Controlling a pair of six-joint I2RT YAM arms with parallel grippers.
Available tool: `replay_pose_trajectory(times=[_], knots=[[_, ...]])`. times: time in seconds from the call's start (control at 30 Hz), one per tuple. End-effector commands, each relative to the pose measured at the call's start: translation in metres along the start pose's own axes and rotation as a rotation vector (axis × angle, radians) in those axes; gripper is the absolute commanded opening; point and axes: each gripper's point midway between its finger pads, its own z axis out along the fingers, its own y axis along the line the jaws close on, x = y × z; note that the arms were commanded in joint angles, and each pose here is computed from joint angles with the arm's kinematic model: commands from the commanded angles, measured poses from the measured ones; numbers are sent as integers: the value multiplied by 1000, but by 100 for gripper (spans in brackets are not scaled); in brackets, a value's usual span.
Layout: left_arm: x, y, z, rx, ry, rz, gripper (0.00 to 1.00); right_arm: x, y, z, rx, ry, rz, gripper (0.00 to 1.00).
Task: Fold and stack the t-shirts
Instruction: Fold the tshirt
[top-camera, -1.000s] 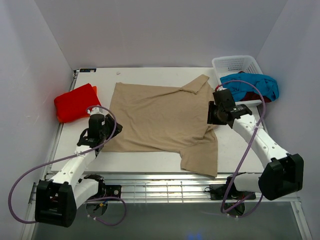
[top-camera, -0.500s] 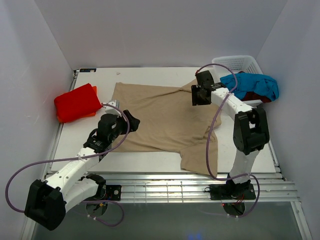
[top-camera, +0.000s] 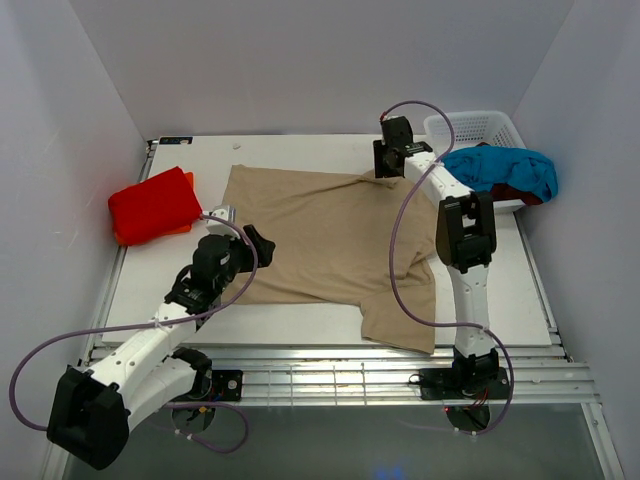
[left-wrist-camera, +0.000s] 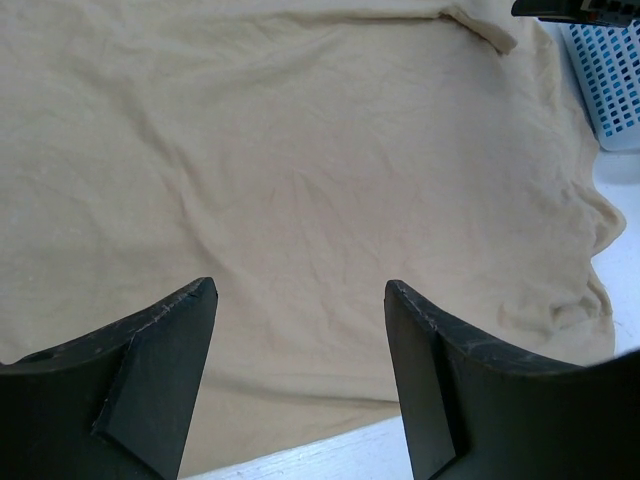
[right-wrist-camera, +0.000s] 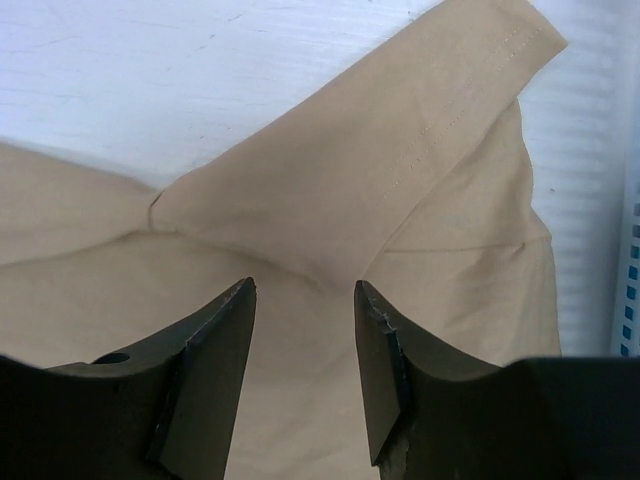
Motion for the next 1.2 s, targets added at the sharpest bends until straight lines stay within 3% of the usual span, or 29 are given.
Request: replay_pose_trajectory(times=[0.0,0.33,0.43,0.47,0.5,0.57,0.73,0.93,1.17], knots=[[-11,-4,2,-2,-29,4,78,-5,-13,18,34,-1,-13,50],[-7,1,8,-27,-18,-3,78,13,-33,53,38,39,12,47],[-5,3,10,-33,-15,-1,78,12,-37,55,40,34,17,32],[-2,4,11,-37,-7,-3,78,12,-37,56,40,35,17,19],[-1,5,12,-39,-4,-4,78,12,-38,56,42,35,18,13],[4,5,14,-37,12,-10,78,8,-37,52,33,25,20,8],[15,7,19,-38,47,-27,78,-13,-30,36,-11,-24,32,8],[22,9,19,-42,58,-46,78,-68,-18,-1,-92,-166,99,8],[35,15,18,-53,84,-57,78,-106,-4,-3,-167,-287,189,8]])
